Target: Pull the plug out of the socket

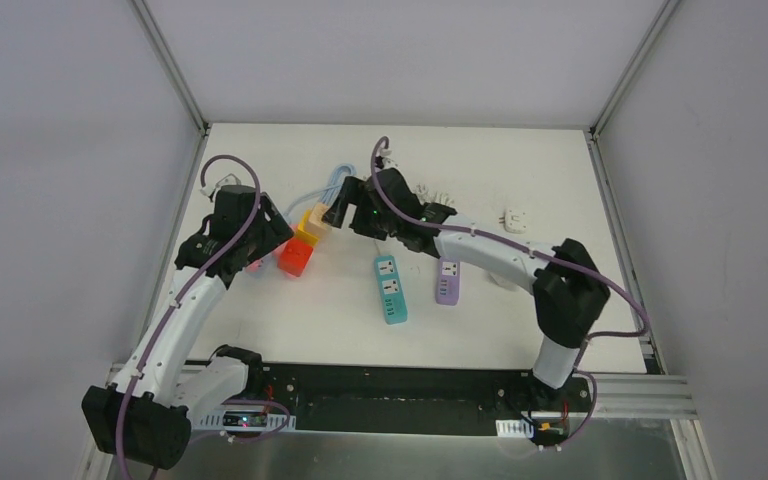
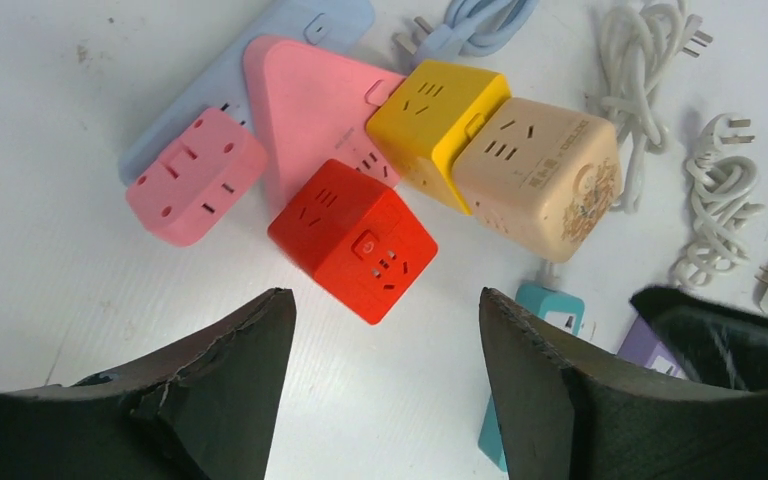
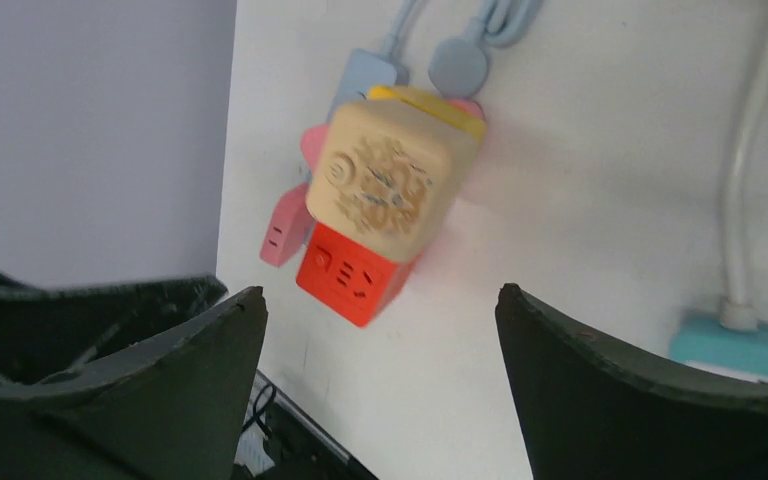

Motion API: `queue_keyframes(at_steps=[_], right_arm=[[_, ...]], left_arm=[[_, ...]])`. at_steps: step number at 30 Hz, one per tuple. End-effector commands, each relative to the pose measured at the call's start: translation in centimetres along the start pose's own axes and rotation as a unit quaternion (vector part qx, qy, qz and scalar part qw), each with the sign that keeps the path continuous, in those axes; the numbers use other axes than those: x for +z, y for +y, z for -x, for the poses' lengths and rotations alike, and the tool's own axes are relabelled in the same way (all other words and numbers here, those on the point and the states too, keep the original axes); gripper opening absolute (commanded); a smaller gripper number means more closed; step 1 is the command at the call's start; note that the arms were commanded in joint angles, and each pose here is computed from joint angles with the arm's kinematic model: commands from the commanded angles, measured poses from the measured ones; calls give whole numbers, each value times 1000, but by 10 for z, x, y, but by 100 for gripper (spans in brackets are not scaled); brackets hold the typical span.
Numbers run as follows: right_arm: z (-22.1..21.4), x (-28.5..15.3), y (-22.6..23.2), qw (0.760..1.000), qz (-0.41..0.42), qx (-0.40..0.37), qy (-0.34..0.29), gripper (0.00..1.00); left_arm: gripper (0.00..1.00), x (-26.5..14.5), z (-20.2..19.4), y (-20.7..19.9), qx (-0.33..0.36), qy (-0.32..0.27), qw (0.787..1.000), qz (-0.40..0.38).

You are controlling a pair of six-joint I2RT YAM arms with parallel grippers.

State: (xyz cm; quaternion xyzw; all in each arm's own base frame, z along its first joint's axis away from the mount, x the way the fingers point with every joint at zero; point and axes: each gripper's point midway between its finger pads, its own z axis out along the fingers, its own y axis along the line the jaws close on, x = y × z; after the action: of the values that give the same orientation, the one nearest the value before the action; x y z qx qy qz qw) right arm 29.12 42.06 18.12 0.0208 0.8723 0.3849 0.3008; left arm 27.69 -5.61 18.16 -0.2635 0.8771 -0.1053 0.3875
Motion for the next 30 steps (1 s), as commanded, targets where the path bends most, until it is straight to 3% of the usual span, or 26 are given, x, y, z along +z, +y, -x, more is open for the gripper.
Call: queue_keyframes(at_steps=[1,10,16,20,30], right_arm=[[22,27,10,997,-64,2,-53,87],[17,72,5,993,-110,-9,-41,84],[5,75,17,997,-79,-19,-5,54],[3,59,10,995,-89,-38,1,42],[-8,8,-14,990,-87,-104,50,39]], left_arm=[[70,-17,3,20,13,-13,999,37],[77,-29,3,28,28,-20,999,40],[77,-27,-4,18,34,2,999,12],[76,-25,-9,3,37,25,999,-21],[74,-12,-28,-43,12,96,989,-117]])
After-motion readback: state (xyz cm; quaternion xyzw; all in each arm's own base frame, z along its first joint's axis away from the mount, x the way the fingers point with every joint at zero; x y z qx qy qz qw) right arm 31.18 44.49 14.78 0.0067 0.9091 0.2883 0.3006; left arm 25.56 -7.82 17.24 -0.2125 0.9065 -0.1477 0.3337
